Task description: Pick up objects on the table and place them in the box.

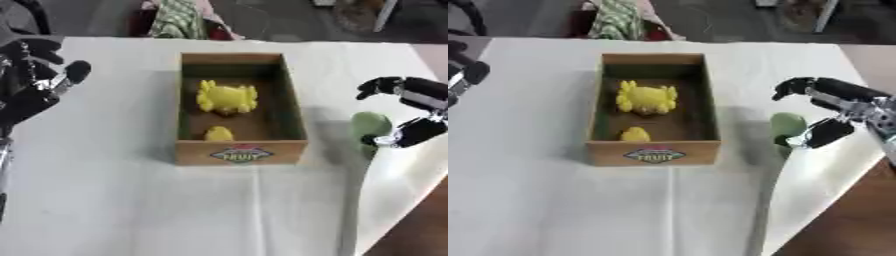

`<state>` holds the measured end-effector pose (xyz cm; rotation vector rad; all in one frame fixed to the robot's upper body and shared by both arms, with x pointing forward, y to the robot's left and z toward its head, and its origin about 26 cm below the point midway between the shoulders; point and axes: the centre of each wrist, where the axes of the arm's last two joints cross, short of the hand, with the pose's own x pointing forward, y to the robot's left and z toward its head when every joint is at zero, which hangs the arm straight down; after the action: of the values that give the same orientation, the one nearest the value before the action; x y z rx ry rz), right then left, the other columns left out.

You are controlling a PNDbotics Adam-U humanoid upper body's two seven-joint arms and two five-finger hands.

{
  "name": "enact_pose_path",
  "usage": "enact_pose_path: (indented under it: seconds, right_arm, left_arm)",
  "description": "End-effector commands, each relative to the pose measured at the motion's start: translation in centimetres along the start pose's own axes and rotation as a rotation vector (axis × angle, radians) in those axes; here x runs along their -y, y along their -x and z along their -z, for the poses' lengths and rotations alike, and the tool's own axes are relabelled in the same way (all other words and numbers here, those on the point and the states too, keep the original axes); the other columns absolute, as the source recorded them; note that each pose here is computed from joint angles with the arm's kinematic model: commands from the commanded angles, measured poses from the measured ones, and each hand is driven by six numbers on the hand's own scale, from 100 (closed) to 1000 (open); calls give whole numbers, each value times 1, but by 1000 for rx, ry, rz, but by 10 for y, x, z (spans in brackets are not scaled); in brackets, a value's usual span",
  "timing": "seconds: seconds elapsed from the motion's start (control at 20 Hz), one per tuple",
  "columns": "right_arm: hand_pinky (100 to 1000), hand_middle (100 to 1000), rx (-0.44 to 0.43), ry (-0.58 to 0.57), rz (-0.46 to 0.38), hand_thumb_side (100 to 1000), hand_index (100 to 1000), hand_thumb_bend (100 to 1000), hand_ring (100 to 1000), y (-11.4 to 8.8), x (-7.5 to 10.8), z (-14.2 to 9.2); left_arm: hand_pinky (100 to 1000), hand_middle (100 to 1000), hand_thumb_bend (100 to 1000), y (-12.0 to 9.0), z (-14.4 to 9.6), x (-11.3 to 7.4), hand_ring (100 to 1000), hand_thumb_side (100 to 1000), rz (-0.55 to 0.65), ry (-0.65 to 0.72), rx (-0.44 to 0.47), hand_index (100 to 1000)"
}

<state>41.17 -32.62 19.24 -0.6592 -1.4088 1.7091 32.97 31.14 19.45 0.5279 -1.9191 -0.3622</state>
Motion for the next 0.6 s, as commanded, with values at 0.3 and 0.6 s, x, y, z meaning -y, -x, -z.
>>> enact_pose_path:
  seconds: [0.3,0.6]
  right_arm:
    - [930,924,-20,1,-65,371,862,468,950,1,19,-7]
    - [929,923,-28,0,-72,366,860,466,949,1,19,-7]
  left_arm:
    - [621,555,797,-5,1,-5,478,546,2,-7,20,729]
    - [627,557,786,-5,1,-5,480,547,1,-2,22,731]
